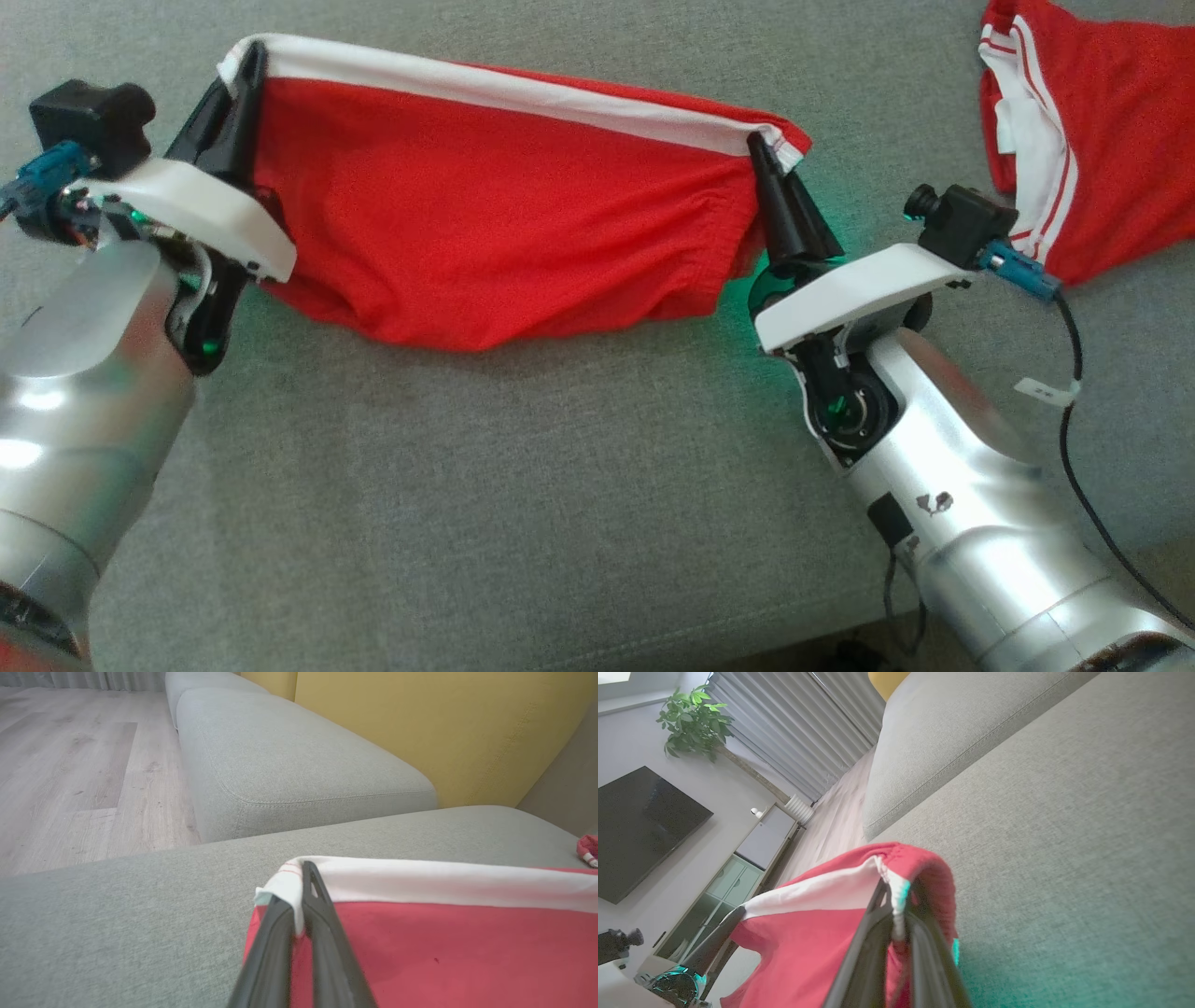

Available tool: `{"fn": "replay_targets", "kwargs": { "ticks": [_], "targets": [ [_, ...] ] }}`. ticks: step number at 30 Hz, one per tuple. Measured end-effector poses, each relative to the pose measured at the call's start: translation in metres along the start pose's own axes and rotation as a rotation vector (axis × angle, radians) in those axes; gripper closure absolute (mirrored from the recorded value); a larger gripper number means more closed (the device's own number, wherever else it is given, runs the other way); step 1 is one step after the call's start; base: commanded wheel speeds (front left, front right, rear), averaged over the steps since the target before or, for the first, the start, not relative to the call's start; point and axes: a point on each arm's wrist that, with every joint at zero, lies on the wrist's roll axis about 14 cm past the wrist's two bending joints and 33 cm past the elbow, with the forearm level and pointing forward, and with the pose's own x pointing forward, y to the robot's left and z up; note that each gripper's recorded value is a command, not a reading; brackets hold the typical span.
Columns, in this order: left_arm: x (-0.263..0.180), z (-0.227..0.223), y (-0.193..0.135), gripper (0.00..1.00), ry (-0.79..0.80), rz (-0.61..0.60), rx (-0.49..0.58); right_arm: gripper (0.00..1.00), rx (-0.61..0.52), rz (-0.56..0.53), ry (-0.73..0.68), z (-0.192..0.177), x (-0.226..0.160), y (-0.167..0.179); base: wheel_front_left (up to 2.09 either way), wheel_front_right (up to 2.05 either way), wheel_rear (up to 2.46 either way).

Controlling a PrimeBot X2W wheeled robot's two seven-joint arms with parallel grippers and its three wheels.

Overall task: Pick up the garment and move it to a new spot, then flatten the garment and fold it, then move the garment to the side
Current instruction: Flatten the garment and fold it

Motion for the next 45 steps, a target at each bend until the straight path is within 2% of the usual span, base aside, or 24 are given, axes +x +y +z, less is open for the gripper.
{"fn": "replay_targets", "kwargs": {
  "ticks": [1, 7, 13, 20, 25, 31, 32, 33, 34, 41, 45],
  "targets": [
    [-0.001, -0.002, 0.002, 0.00, 0.007, 0.009, 0.000, 0.00, -0.001, 0.005, 0.002, -0.001, 0.000, 0.002, 0.00, 0.00, 0.00],
    [-0.005, -0.004, 0.015, 0.00, 0.021, 0.050, 0.035, 0.00, -0.066, 0.010, -0.016, 0.007, 0.000, 0.002, 0.00, 0.00, 0.00],
    [-0.014, 0.008, 0.024, 0.00, -0.030, 0.115, 0.055, 0.00, -0.216, -0.016, -0.059, 0.020, -0.010, -0.011, 0.00, 0.00, 0.00],
    [-0.039, -0.046, 0.014, 0.00, 0.040, 0.186, -0.026, 0.00, -0.359, -0.064, -0.094, 0.026, -0.033, -0.027, 0.00, 0.00, 0.00],
    [-0.039, -0.054, 0.013, 0.00, 0.051, 0.216, -0.059, 0.00, -0.370, -0.091, -0.114, 0.030, -0.043, -0.034, 0.00, 0.00, 0.00],
    [-0.046, -0.074, 0.016, 0.00, 0.119, 0.238, -0.034, 0.00, -0.402, -0.109, -0.126, 0.036, -0.051, -0.038, 0.00, 0.00, 0.00],
    [-0.047, -0.076, 0.016, 0.13, 0.131, 0.239, -0.025, 0.00, -0.401, -0.109, -0.133, 0.038, -0.051, -0.037, 0.00, 0.00, 0.00],
    [-0.048, -0.078, 0.016, 0.85, 0.141, 0.242, -0.018, 0.00, -0.403, -0.110, -0.139, 0.040, -0.051, -0.036, 0.00, 0.00, 0.00],
    [-0.049, -0.079, 0.015, 1.00, 0.152, 0.235, -0.008, 0.00, -0.405, -0.110, -0.145, 0.042, -0.052, -0.036, 0.00, 0.00, 0.00],
    [-0.060, -0.081, 0.011, 1.00, 0.172, 0.257, -0.017, 0.00, -0.409, -0.114, -0.162, 0.046, -0.060, -0.034, 0.00, 0.00, 0.00],
    [-0.078, -0.080, 0.009, 1.00, 0.149, 0.310, -0.044, 0.00, -0.431, -0.092, -0.183, 0.052, -0.062, -0.023, 0.00, 0.00, 0.00]
  ]
}}
